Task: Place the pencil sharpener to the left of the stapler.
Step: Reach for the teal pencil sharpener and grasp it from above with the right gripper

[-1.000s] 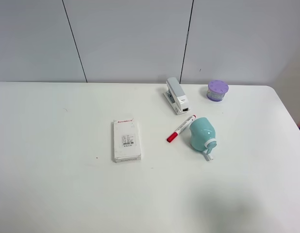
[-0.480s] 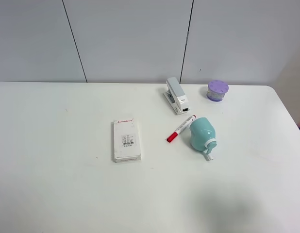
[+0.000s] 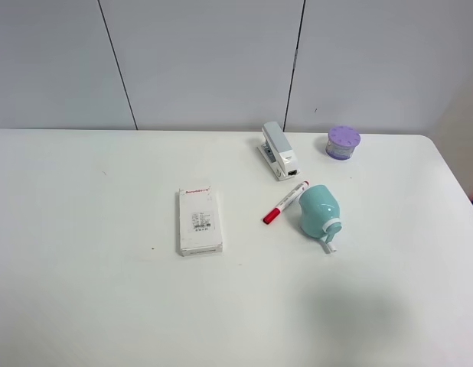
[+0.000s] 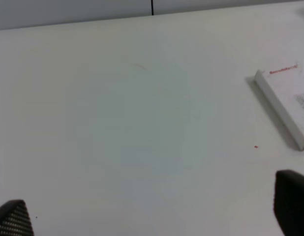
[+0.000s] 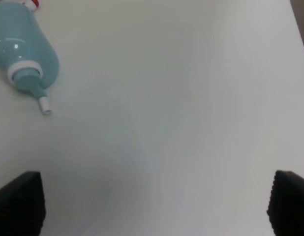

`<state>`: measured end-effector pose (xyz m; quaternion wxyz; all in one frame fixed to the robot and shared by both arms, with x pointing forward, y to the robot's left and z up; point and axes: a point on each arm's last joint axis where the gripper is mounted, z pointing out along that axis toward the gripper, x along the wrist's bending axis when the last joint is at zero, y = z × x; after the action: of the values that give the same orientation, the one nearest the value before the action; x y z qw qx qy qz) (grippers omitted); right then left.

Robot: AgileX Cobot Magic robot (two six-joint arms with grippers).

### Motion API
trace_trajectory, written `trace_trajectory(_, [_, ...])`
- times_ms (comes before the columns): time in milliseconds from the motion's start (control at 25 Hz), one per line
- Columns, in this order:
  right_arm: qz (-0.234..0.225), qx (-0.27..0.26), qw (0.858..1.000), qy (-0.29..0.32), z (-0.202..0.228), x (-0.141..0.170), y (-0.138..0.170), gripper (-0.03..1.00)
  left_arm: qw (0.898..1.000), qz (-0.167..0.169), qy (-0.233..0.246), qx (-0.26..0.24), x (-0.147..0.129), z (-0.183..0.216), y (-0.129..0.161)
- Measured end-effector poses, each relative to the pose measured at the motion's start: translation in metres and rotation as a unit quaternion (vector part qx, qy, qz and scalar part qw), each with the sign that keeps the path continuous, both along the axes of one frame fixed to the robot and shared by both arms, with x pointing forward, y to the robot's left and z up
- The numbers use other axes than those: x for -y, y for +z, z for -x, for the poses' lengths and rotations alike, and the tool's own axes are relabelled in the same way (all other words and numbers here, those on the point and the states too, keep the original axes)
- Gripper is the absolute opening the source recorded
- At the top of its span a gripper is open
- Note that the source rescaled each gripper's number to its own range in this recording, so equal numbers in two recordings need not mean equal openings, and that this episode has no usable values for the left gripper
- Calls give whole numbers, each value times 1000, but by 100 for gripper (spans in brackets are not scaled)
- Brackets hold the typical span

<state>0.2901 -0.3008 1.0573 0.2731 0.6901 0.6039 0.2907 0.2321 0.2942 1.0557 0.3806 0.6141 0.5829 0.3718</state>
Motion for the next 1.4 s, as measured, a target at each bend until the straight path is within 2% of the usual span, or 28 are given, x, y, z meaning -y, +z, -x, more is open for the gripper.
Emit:
trace_trajectory(80, [7, 11, 1000, 10, -22, 0, 16, 70, 1000, 0, 0, 0, 0, 0, 0])
trace_trajectory(120, [15, 7, 1000, 17, -34, 0, 24, 76, 1000, 0, 0, 0, 0, 0, 0])
trace_trajectory(200, [33, -22, 999, 31, -62, 1, 33, 90, 1000, 0, 0, 0, 0, 0, 0])
trace_trajectory(280, [46, -56, 996, 42, -90, 1, 38, 96, 1000, 0, 0, 0, 0, 0, 0])
trace_trajectory(440, [56, -117, 987, 94, -150, -17, 36, 99, 1000, 0, 0, 0, 0, 0, 0])
trace_trajectory(600, [46, -152, 978, 133, -198, -55, 32, 99, 1000, 0, 0, 0, 0, 0, 0])
trace_trajectory(720, [46, -181, 970, 154, -221, -80, 20, 100, 1000, 0, 0, 0, 0, 0, 0])
trace_trajectory(920, [48, -240, 955, 166, -242, -109, -22, 100, 1000, 0, 0, 0, 0, 0, 0])
trace_trajectory(1000, [50, -248, 952, 172, -248, -119, -38, 100, 1000, 0, 0, 0, 0, 0, 0])
trace_trajectory(1200, [59, -283, 940, 181, -264, -131, -82, 100, 1000, 0, 0, 0, 0, 0, 0])
trace_trajectory(1280, [62, -293, 934, 193, -267, -134, -94, 100, 1000, 0, 0, 0, 0, 0, 0])
trace_trajectory(1400, [60, -288, 934, 204, -271, -137, -102, 100, 1000, 0, 0, 0, 0, 0, 0])
